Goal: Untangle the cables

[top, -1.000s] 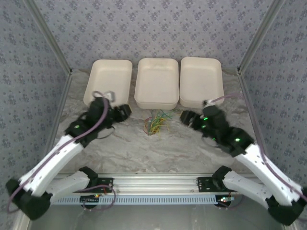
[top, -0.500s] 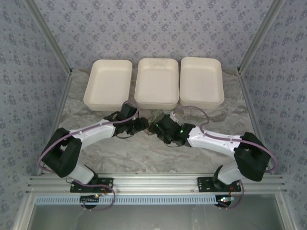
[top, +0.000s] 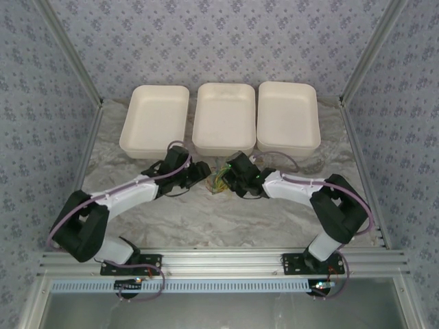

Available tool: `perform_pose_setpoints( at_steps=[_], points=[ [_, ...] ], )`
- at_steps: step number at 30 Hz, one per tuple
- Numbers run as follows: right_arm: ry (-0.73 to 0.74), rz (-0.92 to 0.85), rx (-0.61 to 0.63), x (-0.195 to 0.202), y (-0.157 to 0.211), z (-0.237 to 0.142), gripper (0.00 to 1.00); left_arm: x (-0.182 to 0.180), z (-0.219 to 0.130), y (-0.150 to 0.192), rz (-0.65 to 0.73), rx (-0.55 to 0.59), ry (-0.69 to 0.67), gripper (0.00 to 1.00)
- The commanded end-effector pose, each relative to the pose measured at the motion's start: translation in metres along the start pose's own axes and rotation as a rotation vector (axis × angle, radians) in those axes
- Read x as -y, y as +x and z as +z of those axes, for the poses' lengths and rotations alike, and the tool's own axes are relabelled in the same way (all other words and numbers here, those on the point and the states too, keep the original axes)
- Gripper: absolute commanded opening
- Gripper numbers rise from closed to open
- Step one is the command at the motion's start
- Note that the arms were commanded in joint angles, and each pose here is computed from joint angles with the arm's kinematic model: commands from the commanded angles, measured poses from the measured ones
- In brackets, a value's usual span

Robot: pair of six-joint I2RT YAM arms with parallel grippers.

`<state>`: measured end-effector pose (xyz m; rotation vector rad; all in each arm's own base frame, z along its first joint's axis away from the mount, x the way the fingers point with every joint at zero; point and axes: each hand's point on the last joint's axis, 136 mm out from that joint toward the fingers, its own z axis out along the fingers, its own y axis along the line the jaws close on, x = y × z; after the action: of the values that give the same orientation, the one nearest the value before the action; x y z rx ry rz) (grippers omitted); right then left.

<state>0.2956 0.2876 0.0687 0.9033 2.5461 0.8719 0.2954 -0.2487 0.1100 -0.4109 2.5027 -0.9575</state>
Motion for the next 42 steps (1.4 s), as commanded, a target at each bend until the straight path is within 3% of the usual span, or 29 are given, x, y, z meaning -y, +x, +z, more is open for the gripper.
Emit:
perform_pose_setpoints(
  at_steps=[1, 5, 11, 22, 27, 29, 30, 36, 42],
  points=[
    [0.005, -0.065, 0.014, 0.008, -0.005, -0.004, 0.00, 0.009, -0.016, -0.001, -0.004, 0.040, 0.029, 0.58],
    [0.025, -0.231, 0.036, 0.027, -0.011, -0.018, 0.00, 0.019, -0.016, 0.010, 0.059, -0.010, -0.003, 0.66],
    [-0.057, -0.393, -0.077, 0.038, -0.008, -0.026, 0.00, 0.022, 0.016, 0.033, 0.207, -0.095, -0.138, 0.62],
    [-0.076, -0.428, -0.173, 0.054, -0.011, -0.034, 0.00, 0.027, 0.077, 0.053, 0.503, -0.155, -0.251, 0.53],
    [-0.080, -0.415, -0.170, 0.058, -0.013, -0.037, 0.00, 0.018, 0.104, 0.061, 0.525, -0.184, -0.277, 0.32],
    [-0.072, -0.413, -0.165, 0.060, -0.014, -0.038, 0.00, 0.021, 0.107, 0.062, 0.514, -0.162, -0.248, 0.10],
    [-0.065, -0.412, -0.156, 0.062, -0.016, -0.039, 0.00, 0.023, 0.106, 0.060, 0.502, -0.146, -0.241, 0.00],
    [-0.073, -0.329, -0.028, 0.082, -0.043, -0.064, 0.00, 0.036, 0.042, 0.020, 0.373, 0.118, -0.158, 0.00],
    [-0.115, -0.314, -0.011, 0.076, -0.049, -0.075, 0.00, 0.066, 0.004, 0.016, 0.333, 0.113, 0.076, 0.00]
  ],
)
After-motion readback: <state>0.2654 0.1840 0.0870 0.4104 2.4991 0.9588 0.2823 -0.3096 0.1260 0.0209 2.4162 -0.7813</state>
